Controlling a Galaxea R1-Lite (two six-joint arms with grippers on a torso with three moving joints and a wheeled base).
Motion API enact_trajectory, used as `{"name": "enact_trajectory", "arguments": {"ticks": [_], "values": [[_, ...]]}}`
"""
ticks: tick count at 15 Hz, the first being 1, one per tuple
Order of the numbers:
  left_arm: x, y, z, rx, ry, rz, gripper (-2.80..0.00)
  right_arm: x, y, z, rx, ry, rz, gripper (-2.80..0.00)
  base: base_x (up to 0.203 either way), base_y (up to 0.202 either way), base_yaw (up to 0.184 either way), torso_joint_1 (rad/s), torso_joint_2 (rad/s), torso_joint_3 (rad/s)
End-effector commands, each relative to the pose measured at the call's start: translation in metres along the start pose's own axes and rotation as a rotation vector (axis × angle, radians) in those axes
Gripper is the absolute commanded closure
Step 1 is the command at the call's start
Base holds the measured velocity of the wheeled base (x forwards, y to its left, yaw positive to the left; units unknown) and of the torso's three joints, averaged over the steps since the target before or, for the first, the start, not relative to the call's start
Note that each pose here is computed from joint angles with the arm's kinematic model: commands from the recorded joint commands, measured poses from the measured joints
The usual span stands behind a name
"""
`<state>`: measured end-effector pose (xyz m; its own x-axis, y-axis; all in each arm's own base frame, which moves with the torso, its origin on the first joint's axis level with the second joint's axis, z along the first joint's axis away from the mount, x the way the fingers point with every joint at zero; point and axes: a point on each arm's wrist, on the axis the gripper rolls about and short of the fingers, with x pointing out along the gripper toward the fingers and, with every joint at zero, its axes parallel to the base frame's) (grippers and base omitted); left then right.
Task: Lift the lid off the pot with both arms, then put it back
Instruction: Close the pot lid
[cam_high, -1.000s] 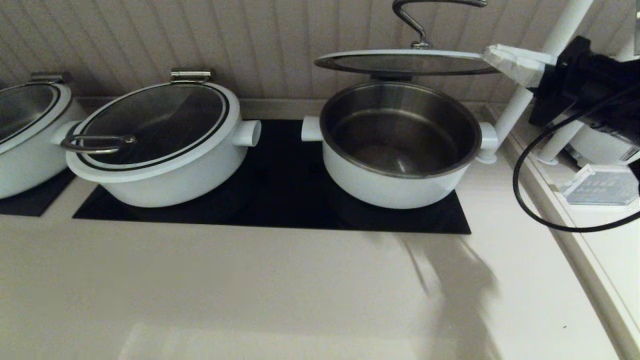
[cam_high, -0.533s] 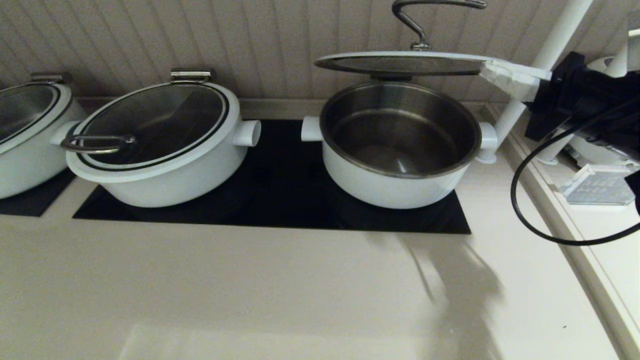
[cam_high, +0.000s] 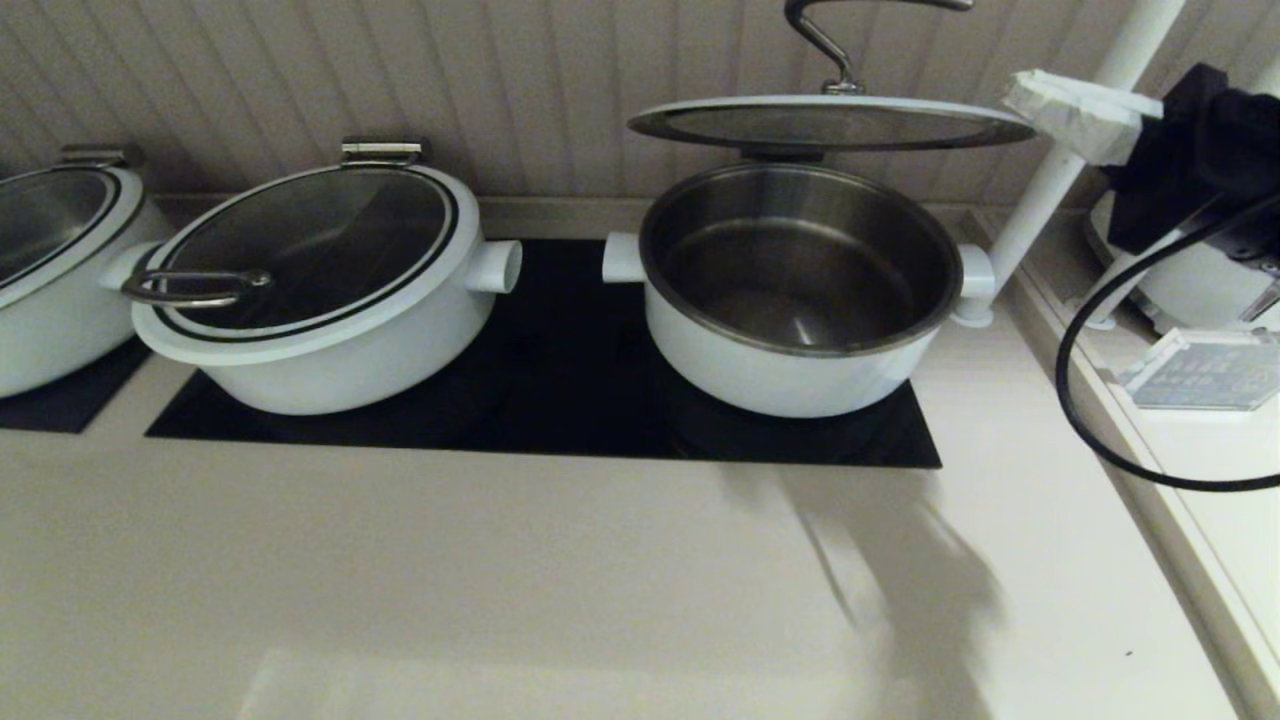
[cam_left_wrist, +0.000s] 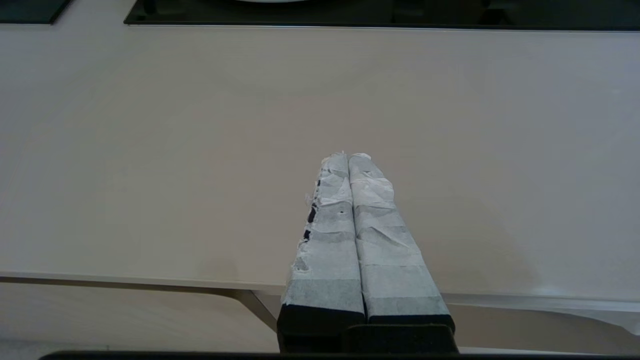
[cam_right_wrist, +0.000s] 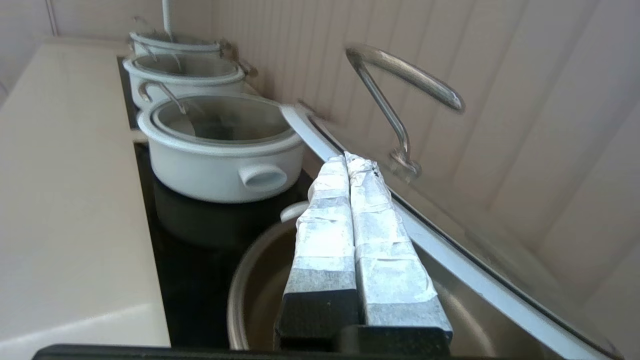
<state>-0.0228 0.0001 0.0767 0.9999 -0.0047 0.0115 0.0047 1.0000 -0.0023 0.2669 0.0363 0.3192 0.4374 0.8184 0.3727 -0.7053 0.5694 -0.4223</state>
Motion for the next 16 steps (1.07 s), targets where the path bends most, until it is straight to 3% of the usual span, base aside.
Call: {"name": "enact_trajectory", "arguments": {"ticks": [1, 6, 11, 16], "values": [[0.000, 0.000, 0.000, -0.001, -0.001, 0.000, 0.00, -0.002, 0.001, 0.008, -0.018, -0.015, 0.002, 0.00, 0.000, 0.000, 0.000, 0.000, 0.00, 0.000], [0.000, 0.000, 0.000, -0.001, -0.001, 0.000, 0.00, 0.002, -0.019, -0.028, -0.002, 0.021, -0.023, 0.00, 0.000, 0.000, 0.000, 0.000, 0.00, 0.000], [0.000, 0.000, 0.000, -0.001, -0.001, 0.000, 0.00, 0.013, -0.051, -0.036, -0.065, -0.007, -0.050, 0.00, 0.000, 0.000, 0.000, 0.000, 0.00, 0.000], [0.000, 0.000, 0.000, -0.001, -0.001, 0.000, 0.00, 0.007, -0.044, -0.046, -0.037, 0.017, -0.052, 0.00, 0.000, 0.000, 0.000, 0.000, 0.00, 0.000]]}}
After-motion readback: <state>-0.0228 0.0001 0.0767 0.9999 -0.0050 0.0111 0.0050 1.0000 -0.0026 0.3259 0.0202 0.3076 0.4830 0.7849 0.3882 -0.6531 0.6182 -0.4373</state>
